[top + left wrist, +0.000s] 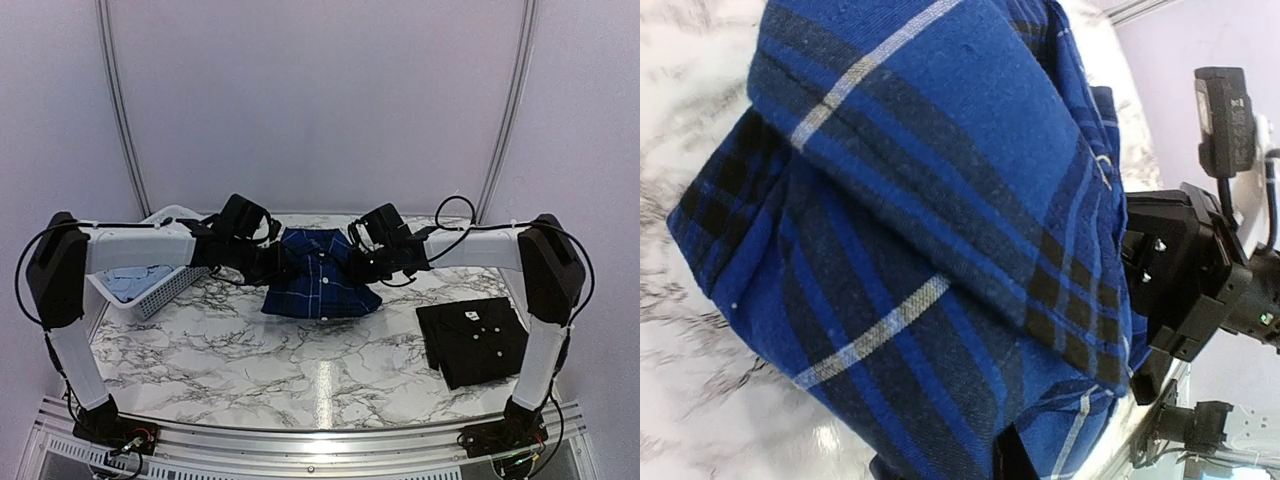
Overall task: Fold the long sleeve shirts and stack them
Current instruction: Adjust the square-folded shirt at the center of the board.
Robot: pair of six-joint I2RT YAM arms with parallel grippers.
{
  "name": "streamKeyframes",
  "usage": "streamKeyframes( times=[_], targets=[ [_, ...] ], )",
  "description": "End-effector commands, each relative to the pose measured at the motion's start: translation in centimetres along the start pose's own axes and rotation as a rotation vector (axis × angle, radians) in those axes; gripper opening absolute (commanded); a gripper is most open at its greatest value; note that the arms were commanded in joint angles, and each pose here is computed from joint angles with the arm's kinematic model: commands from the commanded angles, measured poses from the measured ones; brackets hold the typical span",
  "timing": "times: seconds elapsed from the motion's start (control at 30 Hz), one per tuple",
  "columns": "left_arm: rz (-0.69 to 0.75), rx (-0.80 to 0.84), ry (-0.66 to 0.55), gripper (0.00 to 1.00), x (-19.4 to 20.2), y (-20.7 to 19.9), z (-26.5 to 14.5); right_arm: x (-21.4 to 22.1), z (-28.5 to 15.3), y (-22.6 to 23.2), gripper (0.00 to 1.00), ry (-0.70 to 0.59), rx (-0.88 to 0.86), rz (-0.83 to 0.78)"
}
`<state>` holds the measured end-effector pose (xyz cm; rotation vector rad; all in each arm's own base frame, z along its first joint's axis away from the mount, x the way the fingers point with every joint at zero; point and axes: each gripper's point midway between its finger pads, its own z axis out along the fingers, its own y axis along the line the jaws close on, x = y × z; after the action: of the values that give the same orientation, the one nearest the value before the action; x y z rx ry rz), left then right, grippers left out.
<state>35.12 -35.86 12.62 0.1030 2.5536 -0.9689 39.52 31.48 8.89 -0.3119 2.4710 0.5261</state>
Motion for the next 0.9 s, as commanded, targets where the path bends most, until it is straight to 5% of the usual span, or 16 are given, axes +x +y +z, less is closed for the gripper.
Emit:
streamKeyframes(
  times=[0.0, 0.1, 0.17, 0.3, 0.4, 0.57, 0.7, 0.87],
  targets=[
    [0.092, -0.033, -0.059, 0.01, -1.6, -1.6, -5.0, -3.8, -4.7, 3.7, 0.0, -0.087, -0.08, -0.014],
    [0.084, -0.077, -0.018, 0.18, -0.4, -0.4, -5.1, -2.9, -4.7, 2.7, 0.0, -0.063, -0.05, -0.004],
    [0.073, -0.121, -0.018, 0.44, 0.1, 1.0, -5.0, -1.5, -4.1, 1.0, 0.0, -0.027, -0.027, 0.019],
    [0.064, -0.19, -0.042, 0.77, -0.1, 3.0, -5.2, 1.7, -3.3, -4.8, 0.18, 0.022, 0.034, 0.12],
    [0.05, -0.218, -0.03, 0.79, 0.0, 4.5, -4.9, 3.9, -3.5, -8.2, 0.32, 0.043, 0.105, 0.154],
    [0.043, -0.243, -0.004, 0.74, 0.1, 5.9, -3.6, 3.6, -4.7, -6.6, 0.51, 0.02, 0.09, 0.111],
    [0.053, -0.241, 0.001, 0.6, -0.4, 6.3, -2.4, 2.7, -5.3, -4.1, 0.52, 0.002, 0.096, 0.055],
    [0.04, -0.282, -0.021, 0.57, -1.4, 8.2, -1.4, 3.2, -5.7, -1.3, 0.49, 0.0, 0.077, 0.022]
  ],
)
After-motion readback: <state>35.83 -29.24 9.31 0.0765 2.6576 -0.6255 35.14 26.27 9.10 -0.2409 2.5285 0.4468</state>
